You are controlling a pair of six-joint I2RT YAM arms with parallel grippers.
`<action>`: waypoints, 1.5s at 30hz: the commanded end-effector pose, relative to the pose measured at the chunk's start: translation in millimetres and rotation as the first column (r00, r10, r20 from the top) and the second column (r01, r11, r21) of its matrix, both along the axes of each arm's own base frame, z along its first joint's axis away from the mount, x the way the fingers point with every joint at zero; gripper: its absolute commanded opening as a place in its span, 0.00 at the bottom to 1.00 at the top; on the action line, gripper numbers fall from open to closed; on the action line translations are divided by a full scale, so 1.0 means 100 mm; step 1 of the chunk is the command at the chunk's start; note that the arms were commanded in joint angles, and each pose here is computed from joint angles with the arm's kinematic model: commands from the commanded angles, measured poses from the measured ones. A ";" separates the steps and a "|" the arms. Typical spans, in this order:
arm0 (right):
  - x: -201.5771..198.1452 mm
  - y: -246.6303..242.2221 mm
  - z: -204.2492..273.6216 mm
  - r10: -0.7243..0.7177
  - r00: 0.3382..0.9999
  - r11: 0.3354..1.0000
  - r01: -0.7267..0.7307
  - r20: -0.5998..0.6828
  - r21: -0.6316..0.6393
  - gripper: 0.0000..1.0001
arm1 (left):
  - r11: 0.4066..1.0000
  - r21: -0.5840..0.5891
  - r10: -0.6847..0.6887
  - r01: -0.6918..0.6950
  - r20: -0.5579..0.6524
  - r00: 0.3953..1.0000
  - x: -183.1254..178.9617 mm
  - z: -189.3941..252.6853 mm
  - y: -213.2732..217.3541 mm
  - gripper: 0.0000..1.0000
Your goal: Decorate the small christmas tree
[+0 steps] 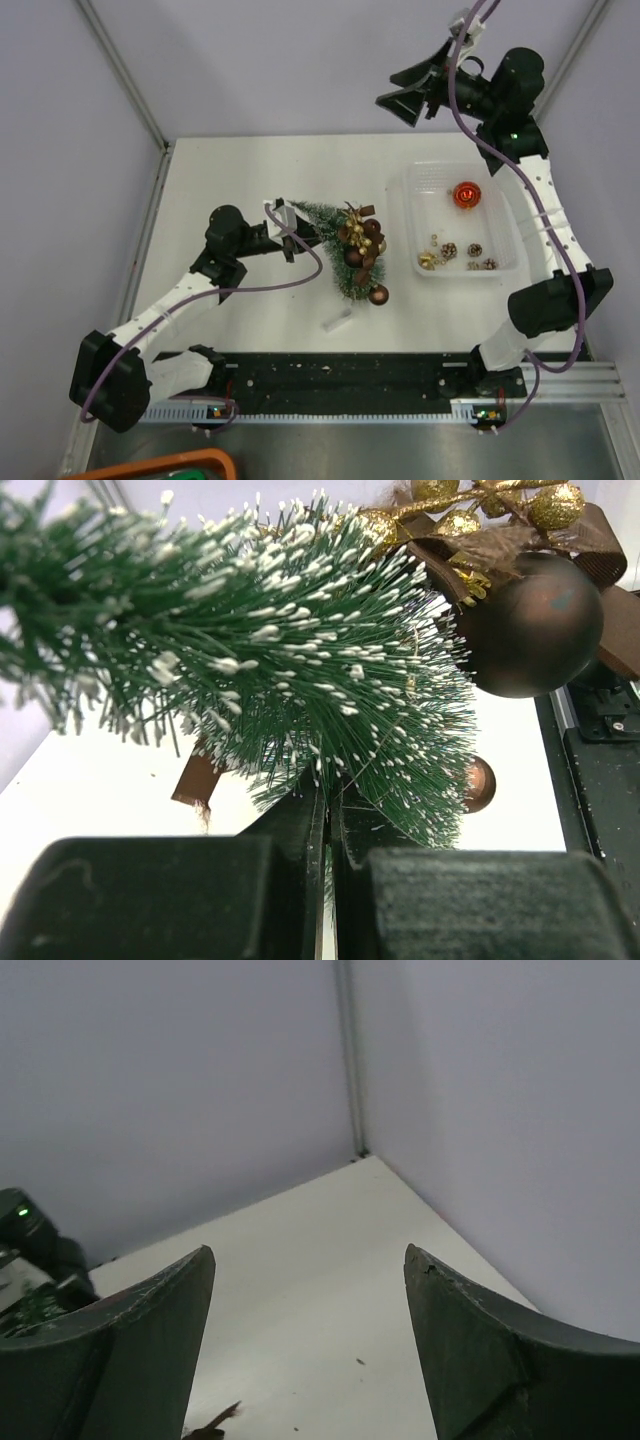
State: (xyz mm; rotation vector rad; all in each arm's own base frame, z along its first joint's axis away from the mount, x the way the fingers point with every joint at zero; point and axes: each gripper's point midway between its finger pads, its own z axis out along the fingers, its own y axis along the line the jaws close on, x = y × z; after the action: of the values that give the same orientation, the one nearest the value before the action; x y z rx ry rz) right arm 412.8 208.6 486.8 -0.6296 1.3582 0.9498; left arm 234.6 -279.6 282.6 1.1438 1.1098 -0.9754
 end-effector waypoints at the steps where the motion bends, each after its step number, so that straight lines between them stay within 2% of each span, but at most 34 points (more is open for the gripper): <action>1: -0.70 0.58 -0.05 0.410 0.912 0.907 -0.403 0.030 -0.125 0.75 | 0.999 -0.018 -0.027 0.028 0.069 0.997 -0.04 0.06 -0.01 0.00; 6: -1.10 0.85 -0.13 0.550 0.835 0.822 -0.538 0.018 -0.183 0.78 | 0.999 -0.016 -0.038 0.040 0.076 0.996 -0.05 0.06 -0.01 0.00; 9: -1.23 1.02 -0.28 0.572 0.820 0.796 -0.547 0.025 -0.259 0.78 | 0.999 -0.013 -0.052 0.053 0.052 0.997 -0.06 0.03 -0.02 0.00; 12: -1.37 1.18 -0.52 0.582 0.813 0.769 -0.559 -0.023 -0.311 0.78 | 0.999 -0.014 -0.052 0.053 0.028 0.998 -0.05 0.02 -0.03 0.00; 19: -1.65 1.37 -0.63 0.625 0.779 0.724 -0.606 -0.058 -0.330 0.77 | 0.999 -0.009 -0.046 0.046 -0.002 0.999 0.00 -0.01 -0.06 0.00; 24: -1.71 1.50 -0.81 0.597 0.795 0.714 -0.587 -0.105 -0.381 0.76 | 0.999 0.007 -0.047 0.047 -0.008 0.999 0.04 -0.01 -0.07 0.00; 31: -1.72 1.66 -1.09 0.565 0.804 0.685 -0.583 -0.188 -0.436 0.70 | 0.999 0.019 -0.046 0.046 0.003 0.999 0.05 0.01 -0.07 0.00; 34: -1.73 1.67 -1.12 0.557 0.805 0.684 -0.583 -0.203 -0.439 0.58 | 0.999 0.021 -0.041 0.041 0.011 0.999 0.05 0.02 -0.06 0.00; 35: -1.72 1.67 -1.12 0.555 0.807 0.685 -0.581 -0.201 -0.441 0.51 | 0.999 0.019 -0.038 0.038 0.018 0.999 0.05 0.04 -0.06 0.00; 37: -1.70 1.66 -1.11 0.545 0.814 0.690 -0.571 -0.201 -0.444 0.36 | 0.999 0.018 -0.036 0.036 0.022 0.999 0.05 0.04 -0.05 0.00; 39: -1.68 1.66 -1.10 0.534 0.822 0.697 -0.560 -0.196 -0.447 0.11 | 0.999 0.017 -0.033 0.032 0.029 0.999 0.05 0.06 -0.05 0.00; 40: -1.67 1.66 -1.08 0.526 0.828 0.703 -0.553 -0.196 -0.448 0.04 | 1.000 0.014 -0.025 0.025 0.036 0.999 0.06 0.07 -0.05 0.00; 41: -1.65 1.66 -1.07 0.517 0.835 0.709 -0.541 -0.189 -0.452 0.00 | 1.000 0.012 -0.018 0.017 0.034 0.999 0.06 0.08 -0.04 0.03; 43: -1.62 1.64 -1.05 0.498 0.847 0.719 -0.523 -0.186 -0.458 0.00 | 1.000 0.006 0.006 -0.007 0.029 1.000 0.08 0.09 -0.02 0.18; 45: -1.62 1.62 -1.00 0.490 0.855 0.728 -0.509 -0.171 -0.460 0.00 | 1.000 -0.003 0.021 -0.021 0.026 0.999 0.07 0.10 0.00 0.27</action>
State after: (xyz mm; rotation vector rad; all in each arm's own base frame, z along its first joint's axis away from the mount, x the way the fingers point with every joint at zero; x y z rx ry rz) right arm 247.7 370.2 356.6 -1.4681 1.5956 1.1027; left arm 246.9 -282.7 276.0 1.1541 1.1384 -0.9643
